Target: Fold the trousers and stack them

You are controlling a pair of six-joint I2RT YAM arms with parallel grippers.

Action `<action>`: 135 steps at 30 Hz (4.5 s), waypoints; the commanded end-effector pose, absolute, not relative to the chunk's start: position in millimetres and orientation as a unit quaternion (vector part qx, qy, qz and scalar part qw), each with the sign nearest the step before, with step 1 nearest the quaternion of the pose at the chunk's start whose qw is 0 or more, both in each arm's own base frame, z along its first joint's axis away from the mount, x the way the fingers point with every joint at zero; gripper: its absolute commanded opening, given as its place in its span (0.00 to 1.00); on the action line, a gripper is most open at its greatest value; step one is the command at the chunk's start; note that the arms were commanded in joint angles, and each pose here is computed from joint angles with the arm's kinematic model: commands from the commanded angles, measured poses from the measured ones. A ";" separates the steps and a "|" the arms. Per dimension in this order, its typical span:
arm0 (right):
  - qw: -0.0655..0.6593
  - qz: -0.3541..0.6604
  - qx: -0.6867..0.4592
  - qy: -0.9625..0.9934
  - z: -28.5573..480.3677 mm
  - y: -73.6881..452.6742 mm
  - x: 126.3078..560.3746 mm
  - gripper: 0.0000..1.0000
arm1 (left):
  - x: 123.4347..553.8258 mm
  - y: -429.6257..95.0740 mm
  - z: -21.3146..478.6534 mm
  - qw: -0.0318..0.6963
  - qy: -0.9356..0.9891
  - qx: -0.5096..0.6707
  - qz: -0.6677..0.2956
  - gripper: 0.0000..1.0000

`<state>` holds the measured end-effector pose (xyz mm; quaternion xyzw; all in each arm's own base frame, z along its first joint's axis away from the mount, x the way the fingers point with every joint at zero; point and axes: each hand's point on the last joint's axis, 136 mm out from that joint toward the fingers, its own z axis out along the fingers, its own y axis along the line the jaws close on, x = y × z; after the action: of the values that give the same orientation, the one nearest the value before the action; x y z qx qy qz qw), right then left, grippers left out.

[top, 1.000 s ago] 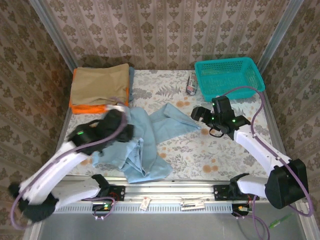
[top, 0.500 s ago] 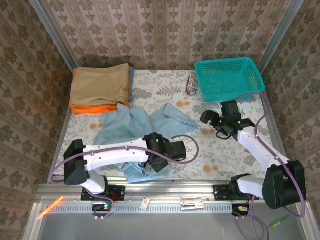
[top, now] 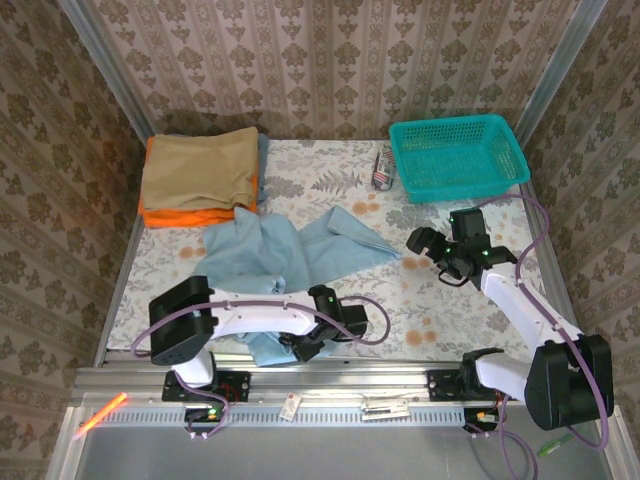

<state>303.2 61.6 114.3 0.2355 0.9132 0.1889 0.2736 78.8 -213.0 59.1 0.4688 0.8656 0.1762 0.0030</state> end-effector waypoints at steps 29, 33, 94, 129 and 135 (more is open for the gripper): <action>0.096 0.230 -0.101 0.963 57.2 281.5 235.7 0.67 | 276.0 14.7 360.4 0.466 0.863 -0.192 -0.038 0.00; 0.046 0.224 -0.154 0.961 36.3 303.6 200.4 0.68 | 274.2 27.7 351.1 0.459 0.858 -0.223 -0.061 0.00; 0.275 0.066 0.318 0.905 130.7 -18.6 238.1 0.00 | 344.5 91.3 260.3 0.396 0.846 -0.345 -0.091 0.00; 0.340 0.112 0.309 0.881 189.9 -14.8 228.0 0.02 | 368.5 34.2 286.6 0.395 0.856 -0.282 -0.178 0.99; 0.293 0.149 0.310 0.892 150.2 6.1 192.1 0.23 | 294.1 -36.0 247.4 0.381 0.875 -0.217 -0.207 0.96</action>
<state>212.4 -8.2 175.6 0.3125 0.8764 0.1301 0.3427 314.0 -23.3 283.9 -0.2109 0.8589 -0.2068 0.4184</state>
